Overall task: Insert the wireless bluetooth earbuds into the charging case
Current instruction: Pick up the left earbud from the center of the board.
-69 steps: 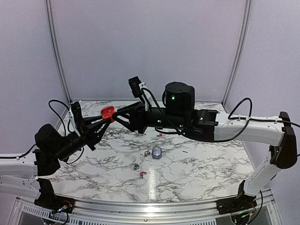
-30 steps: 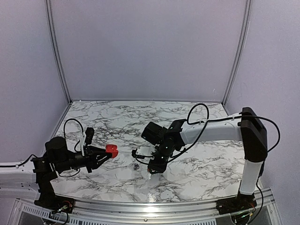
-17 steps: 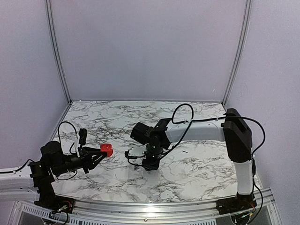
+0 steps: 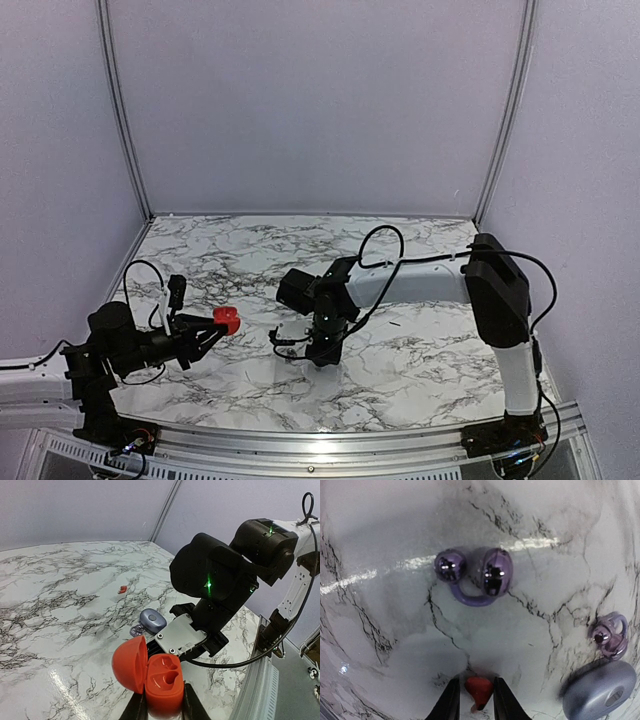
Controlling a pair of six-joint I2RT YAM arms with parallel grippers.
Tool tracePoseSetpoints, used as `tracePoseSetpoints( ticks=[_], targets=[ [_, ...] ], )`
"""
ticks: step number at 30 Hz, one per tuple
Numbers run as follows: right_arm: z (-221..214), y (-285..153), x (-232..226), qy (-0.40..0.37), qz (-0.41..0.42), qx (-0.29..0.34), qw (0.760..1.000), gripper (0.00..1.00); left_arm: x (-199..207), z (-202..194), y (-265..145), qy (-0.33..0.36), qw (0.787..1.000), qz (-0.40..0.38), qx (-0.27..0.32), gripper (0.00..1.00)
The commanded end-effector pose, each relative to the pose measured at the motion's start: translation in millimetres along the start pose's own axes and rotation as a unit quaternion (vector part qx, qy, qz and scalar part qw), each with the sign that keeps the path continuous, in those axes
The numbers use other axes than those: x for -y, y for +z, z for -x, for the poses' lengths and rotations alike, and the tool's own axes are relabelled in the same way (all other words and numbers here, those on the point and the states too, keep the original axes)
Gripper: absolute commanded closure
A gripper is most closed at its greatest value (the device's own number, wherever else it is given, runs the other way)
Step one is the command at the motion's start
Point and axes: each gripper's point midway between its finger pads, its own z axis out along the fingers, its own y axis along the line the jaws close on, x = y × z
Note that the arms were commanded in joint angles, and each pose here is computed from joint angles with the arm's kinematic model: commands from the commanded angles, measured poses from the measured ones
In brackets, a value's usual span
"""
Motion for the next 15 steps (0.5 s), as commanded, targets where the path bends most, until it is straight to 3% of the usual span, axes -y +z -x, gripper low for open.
tracePoseSetpoints(
  ticks=[1, 15],
  targets=[
    [-18.8, -1.5, -7.5, 0.026, 0.015, -0.023, 0.999, 0.77, -0.3, 5.4, 1.0, 0.002, 1.000, 0.005, 0.008, 1.00],
    [-66.2, -15.1, -38.3, 0.103, 0.055, -0.059, 0.991, 0.81, 1.2, 0.0, 6.7, 0.002, 1.000, 0.000, -0.011, 1.00]
  ],
)
